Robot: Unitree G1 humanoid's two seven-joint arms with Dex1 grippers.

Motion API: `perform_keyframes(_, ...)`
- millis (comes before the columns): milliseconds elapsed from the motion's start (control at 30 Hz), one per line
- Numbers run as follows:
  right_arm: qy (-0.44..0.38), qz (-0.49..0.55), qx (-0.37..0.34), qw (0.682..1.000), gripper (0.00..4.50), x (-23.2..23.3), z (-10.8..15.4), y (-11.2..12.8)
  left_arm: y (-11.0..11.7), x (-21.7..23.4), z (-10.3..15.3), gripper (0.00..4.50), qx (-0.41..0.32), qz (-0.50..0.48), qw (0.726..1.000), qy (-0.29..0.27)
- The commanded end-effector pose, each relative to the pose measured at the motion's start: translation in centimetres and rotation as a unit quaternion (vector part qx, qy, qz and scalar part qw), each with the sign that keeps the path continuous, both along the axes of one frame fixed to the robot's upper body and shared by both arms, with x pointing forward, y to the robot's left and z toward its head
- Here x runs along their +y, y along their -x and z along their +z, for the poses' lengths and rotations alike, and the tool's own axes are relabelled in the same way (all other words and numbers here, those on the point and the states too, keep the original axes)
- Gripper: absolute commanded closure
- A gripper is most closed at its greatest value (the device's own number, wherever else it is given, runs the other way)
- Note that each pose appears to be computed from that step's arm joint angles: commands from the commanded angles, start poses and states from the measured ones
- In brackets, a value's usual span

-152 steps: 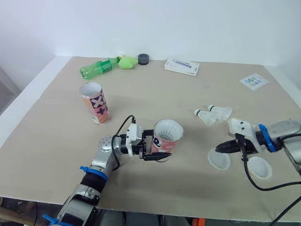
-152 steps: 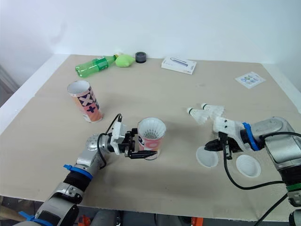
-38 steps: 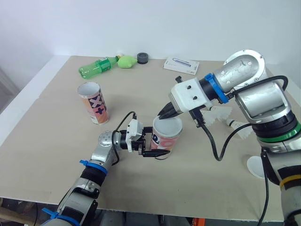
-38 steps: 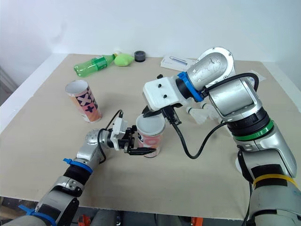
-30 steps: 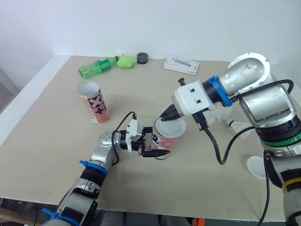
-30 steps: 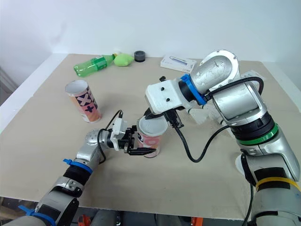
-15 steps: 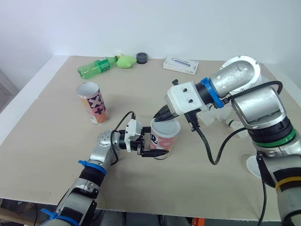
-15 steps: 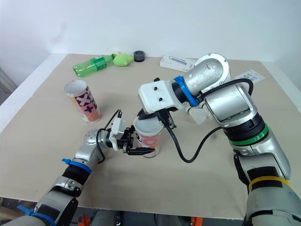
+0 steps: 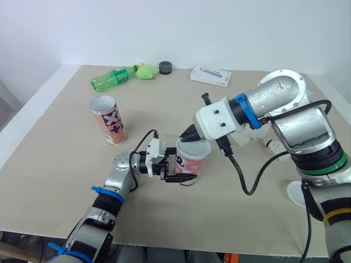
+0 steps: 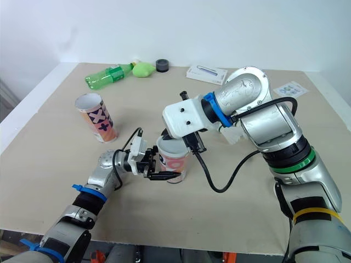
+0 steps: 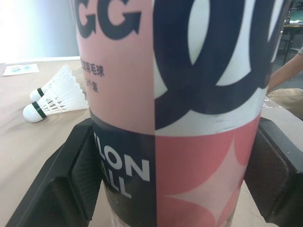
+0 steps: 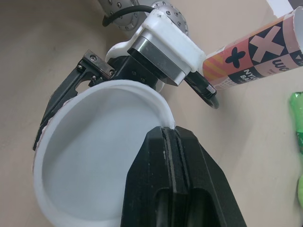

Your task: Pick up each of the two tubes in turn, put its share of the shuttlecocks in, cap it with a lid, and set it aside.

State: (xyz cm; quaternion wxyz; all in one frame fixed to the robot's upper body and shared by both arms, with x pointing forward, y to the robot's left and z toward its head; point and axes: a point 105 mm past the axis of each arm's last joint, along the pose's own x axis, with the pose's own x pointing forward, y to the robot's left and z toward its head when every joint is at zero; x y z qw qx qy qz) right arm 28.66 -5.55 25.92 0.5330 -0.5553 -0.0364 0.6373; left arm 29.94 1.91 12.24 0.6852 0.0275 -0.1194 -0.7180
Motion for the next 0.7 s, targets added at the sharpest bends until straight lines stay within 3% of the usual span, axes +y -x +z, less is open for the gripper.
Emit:
perform_keyframes(33,0.008,-0.011,-0.038,0.999,4.42,-0.3,0.2,-0.1,-0.2,0.4,-1.4,0.77,0.019,0.009,0.999,-0.030)
perform_keyframes(367,0.009,-0.016,-0.056,0.998,4.42,-0.4,0.2,0.0,-0.3,0.5,-1.4,0.77,0.019,0.009,0.999,-0.034)
perform_keyframes(467,0.011,-0.018,-0.044,0.999,3.59,-0.6,0.0,0.1,-0.3,0.5,-1.4,0.77,0.019,0.008,0.999,-0.035)
perform_keyframes(633,-0.011,-0.031,-0.041,0.999,1.43,-0.9,1.0,-0.1,-0.2,0.4,-1.4,0.77,0.019,0.005,0.999,-0.036)
perform_keyframes(667,-0.017,-0.034,-0.041,0.998,1.13,-1.0,1.3,-0.1,-0.2,0.4,-1.4,0.77,0.019,0.004,0.999,-0.036)
perform_keyframes(700,-0.021,-0.037,-0.041,0.998,1.13,-1.2,1.7,-0.2,-0.1,0.3,-1.5,0.77,0.020,0.003,0.999,-0.036)
